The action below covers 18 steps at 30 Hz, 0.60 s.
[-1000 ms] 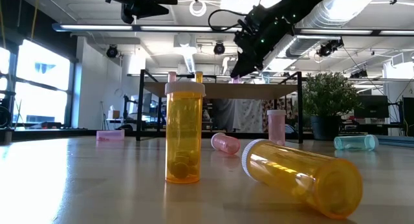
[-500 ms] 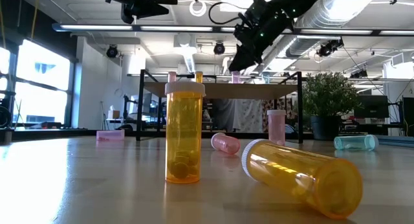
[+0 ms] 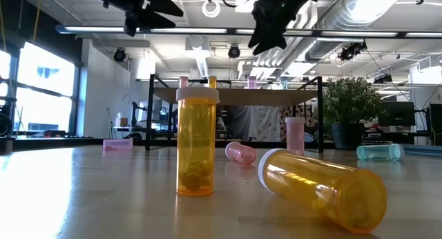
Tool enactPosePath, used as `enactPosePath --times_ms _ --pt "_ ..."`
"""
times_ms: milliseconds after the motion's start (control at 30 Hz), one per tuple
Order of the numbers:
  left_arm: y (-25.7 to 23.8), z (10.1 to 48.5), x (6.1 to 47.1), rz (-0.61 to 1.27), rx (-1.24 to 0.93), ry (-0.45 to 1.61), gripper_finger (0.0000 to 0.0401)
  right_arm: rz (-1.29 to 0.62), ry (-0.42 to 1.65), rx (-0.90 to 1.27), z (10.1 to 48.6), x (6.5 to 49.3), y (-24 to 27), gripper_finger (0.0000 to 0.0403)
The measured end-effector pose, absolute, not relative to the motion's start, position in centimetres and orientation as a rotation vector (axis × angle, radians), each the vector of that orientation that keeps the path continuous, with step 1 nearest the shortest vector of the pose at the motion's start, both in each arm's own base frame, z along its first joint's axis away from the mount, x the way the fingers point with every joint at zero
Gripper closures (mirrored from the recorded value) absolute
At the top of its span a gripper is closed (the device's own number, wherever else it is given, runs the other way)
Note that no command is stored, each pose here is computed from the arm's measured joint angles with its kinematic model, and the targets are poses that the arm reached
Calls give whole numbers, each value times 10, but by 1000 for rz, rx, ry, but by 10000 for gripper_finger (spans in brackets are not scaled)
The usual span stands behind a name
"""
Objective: Pick and place medicine bottles onto shelf by color
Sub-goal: Put the top blue pill bottle on the shelf aligned with the other blue pill bottle
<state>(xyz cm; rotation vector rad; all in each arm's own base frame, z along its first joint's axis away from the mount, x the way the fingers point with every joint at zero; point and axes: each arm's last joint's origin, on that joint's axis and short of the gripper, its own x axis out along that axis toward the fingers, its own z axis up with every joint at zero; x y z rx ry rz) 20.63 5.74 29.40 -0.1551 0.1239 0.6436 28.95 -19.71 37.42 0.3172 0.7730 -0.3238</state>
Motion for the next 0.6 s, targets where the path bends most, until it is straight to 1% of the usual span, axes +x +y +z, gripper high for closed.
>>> enactPosePath --times_ms 200,367,500,600 --pt "52 290 192 576 -208 228 176 -259 923 422 370 294 -163 219" --pt "48 283 184 536 -212 335 176 -212 1042 497 353 304 -129 219" --pt "47 282 178 520 -214 371 176 -174 1115 514 341 310 -98 219" --pt "46 282 174 518 -215 381 176 -179 1166 508 333 312 -76 219"
